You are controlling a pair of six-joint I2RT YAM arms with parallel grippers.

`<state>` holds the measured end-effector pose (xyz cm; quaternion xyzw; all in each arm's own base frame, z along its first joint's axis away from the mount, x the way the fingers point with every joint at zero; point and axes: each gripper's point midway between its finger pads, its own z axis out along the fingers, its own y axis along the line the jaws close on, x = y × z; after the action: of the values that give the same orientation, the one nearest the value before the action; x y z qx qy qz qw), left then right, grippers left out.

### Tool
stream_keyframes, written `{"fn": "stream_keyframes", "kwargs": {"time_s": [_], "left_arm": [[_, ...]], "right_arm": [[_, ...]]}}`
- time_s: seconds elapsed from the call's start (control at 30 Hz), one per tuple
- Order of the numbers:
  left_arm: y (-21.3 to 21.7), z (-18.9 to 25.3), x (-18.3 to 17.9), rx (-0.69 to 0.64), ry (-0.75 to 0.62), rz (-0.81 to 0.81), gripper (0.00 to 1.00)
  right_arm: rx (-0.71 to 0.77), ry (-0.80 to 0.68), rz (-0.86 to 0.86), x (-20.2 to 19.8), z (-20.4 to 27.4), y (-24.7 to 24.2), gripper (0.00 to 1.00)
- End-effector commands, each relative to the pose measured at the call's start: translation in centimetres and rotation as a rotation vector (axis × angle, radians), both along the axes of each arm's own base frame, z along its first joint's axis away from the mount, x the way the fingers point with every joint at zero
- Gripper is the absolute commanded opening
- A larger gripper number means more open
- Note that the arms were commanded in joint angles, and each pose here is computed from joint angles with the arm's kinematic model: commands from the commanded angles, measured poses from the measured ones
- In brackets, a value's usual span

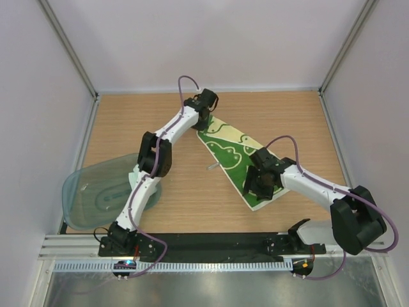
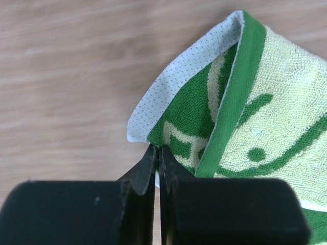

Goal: Roll the towels
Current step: Flatten the towel

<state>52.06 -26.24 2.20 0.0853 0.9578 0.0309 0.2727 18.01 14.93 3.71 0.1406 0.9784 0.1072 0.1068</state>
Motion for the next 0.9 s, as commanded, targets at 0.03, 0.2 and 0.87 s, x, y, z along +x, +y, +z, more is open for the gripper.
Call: {"fn": "stream_keyframes", "kwargs": {"time_s": [0.03,0.2,0.87], "left_arm": [[6.2,-2.3,-6.2,0.151,0.224,0.085,0.00],[9.0,-4.0,-15.7,0.118,0.404,0.170,0.00],[8.3,4.5,-28.5,-0.082,0.332,0.190,0.58]], "right_arm": [[0.012,-0.048,0.043,2.6,0.9,1.3,0.64],[0.007,-0.069,0.038,5.9,1.8,1.0,0.64],[-0.093,-0.049,-0.091,9.0,1.4,-7.0,0.64]]}}
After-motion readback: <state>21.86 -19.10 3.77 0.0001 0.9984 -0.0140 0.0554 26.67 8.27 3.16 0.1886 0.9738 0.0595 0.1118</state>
